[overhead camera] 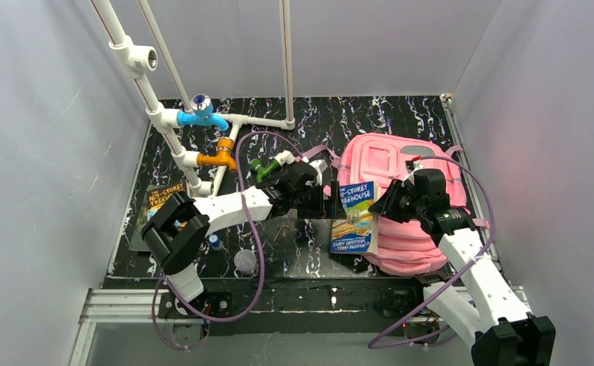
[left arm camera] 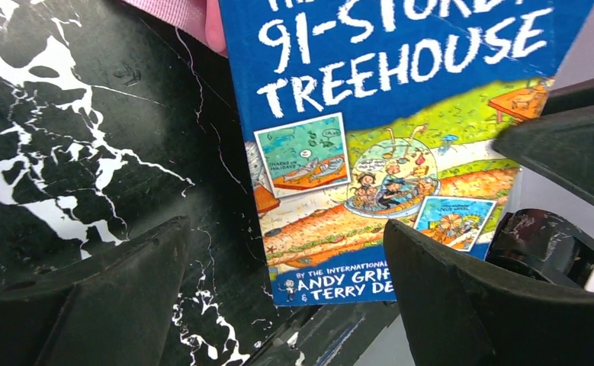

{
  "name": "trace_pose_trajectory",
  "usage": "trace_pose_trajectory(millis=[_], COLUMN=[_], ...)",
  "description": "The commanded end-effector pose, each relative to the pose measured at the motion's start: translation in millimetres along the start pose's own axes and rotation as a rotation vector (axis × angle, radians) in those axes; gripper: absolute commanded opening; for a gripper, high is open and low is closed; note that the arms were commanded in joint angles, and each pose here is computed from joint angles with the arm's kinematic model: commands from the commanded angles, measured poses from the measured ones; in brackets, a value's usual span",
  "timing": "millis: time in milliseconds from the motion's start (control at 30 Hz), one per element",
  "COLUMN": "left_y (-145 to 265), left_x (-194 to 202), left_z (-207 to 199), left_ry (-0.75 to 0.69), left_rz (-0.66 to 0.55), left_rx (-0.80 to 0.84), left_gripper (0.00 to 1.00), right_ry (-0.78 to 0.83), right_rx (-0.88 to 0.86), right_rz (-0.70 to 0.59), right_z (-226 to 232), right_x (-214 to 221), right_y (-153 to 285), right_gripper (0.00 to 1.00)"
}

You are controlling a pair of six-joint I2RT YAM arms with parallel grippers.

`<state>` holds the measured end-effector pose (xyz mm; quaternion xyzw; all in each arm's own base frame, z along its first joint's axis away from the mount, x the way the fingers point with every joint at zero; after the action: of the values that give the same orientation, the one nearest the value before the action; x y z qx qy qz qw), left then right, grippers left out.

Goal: Pack the student bag
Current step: Place the book at the center of the board.

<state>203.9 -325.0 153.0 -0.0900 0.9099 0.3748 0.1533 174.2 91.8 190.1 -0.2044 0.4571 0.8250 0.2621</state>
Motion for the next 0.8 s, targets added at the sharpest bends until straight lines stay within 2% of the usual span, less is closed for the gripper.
trace_pose_trajectory(millis=[0, 167, 300, 500, 667, 767], left_y=[-10.6, -30.7, -32.7, -32.3, -29.9, -28.8], left_x=[-0.2, 5.9, 6.2, 10.8, 17.3, 19.0], left_z=[-2.9, 4.6, 6.5, 9.6, 16.1, 17.0], left_ry=[-0.005, 0.025, 0.029, 0.033, 0.042, 0.041], left_rz=[0.030, 0.085, 0.084, 0.101, 0.117, 0.122], left_rx=[0.038, 0.015, 0.009, 0.010, 0.002, 0.003], left_gripper=[0.93, 0.75, 0.65, 0.54, 0.53, 0.53], right_ry=[0.070, 0.099, 0.159, 0.087, 0.078, 0.055], right_rx=[0.005, 0.005, 0.034, -0.125, -0.066, -0.099], right_rz=[0.009, 0.090, 0.117, 0.076, 0.093, 0.113], right_z=[0.0, 6.4, 6.3, 12.1, -1.3, -2.2], right_x=[-3.2, -6.9, -10.2, -5.7, -0.9, 3.5], right_y=[4.8, 15.9, 25.3, -7.1, -27.2, -38.3], right_gripper=[0.33, 0.65, 0.86, 0.88, 0.85, 0.83])
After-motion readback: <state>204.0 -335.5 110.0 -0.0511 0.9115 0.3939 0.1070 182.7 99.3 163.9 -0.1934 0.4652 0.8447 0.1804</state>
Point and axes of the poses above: each gripper's point midway between its finger pads, its own y axis back along the fingers, its own z axis along the line the jaws close on, x = y × z, the point moved 8 cm from there along y, back along the fingers, and after that the axes turned 7 degrees about y, right-handed, at the moved point
